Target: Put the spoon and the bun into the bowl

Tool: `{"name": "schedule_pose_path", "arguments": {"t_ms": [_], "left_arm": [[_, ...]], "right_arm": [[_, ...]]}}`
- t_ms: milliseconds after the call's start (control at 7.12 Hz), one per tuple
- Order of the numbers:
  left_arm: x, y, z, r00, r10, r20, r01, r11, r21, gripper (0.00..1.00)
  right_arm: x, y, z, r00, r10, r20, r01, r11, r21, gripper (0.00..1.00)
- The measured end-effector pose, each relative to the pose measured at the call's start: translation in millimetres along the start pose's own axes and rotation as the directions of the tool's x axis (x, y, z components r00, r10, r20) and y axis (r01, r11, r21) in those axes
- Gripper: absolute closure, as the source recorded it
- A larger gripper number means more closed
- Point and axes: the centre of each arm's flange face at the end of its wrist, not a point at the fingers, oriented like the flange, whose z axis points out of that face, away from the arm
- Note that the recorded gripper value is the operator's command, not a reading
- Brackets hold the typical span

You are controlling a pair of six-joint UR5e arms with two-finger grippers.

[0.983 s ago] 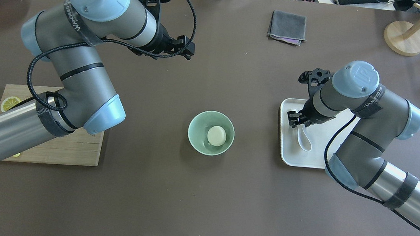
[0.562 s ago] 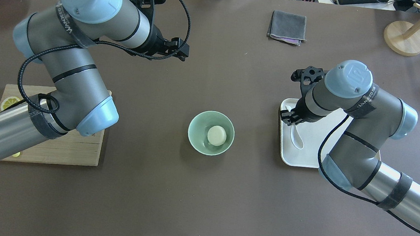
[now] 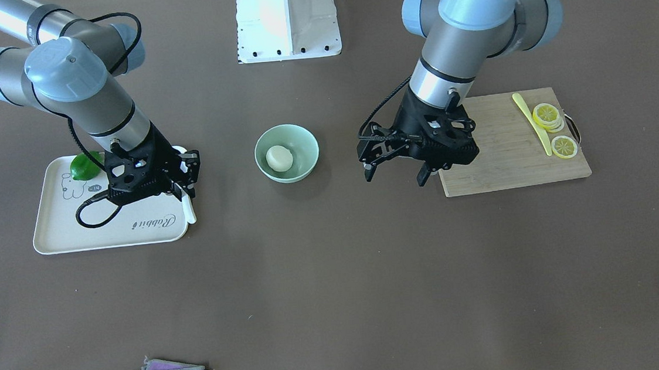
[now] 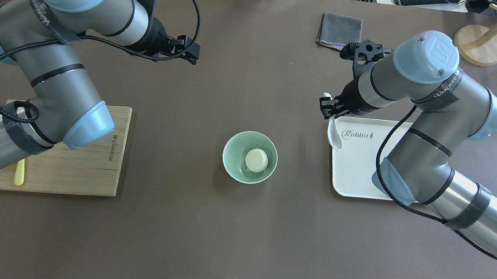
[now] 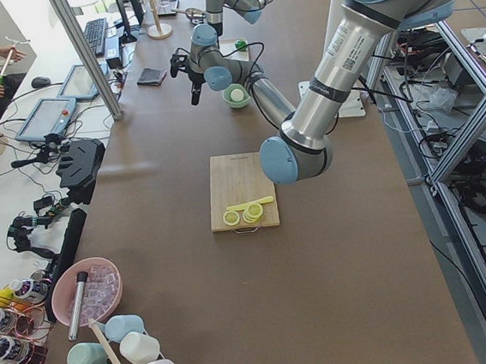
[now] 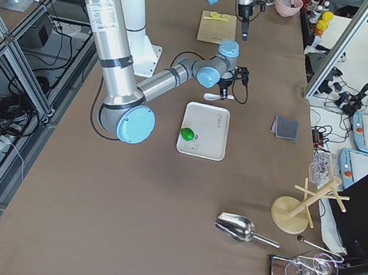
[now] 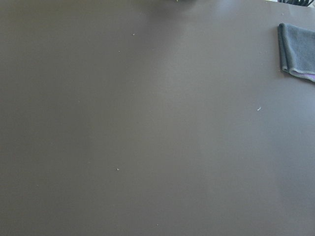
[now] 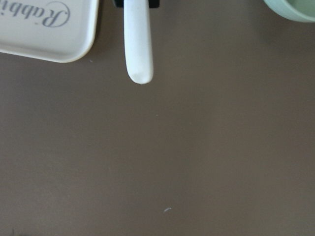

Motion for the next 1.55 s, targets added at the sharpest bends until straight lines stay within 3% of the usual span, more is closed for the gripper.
{"name": "schedule_pose_path", "arguments": {"t_ms": [421, 843, 983, 1124, 1545], "left_arm": [[-117, -42, -52, 0.995, 0.089, 0.046, -0.089, 0.996, -0.006, 0.02], [-148, -61, -76, 0.996, 0.068, 0.052, -0.069, 0.998, 0.01, 0.02], [-151, -64, -78, 0.996, 0.064, 0.055, -0.065, 0.998, 0.012, 0.02], [-152, -66, -77, 0.996, 0.062, 0.056, -0.063, 0.998, 0.013, 0.02], [-155, -69, -72, 0.995, 0.077, 0.061, -0.078, 0.997, 0.007, 0.02]], "right_arm": [[-96, 15, 25, 0.996, 0.089, 0.027, -0.09, 0.995, 0.049, 1.0], [-129, 54, 60, 0.996, 0.088, 0.009, -0.088, 0.995, 0.039, 1.0], [-133, 59, 64, 0.996, 0.083, 0.009, -0.083, 0.996, 0.036, 0.18], [-139, 60, 63, 0.996, 0.087, 0.014, -0.088, 0.995, 0.037, 0.0], [-157, 56, 53, 0.989, 0.143, 0.037, -0.144, 0.989, 0.037, 0.0]]}}
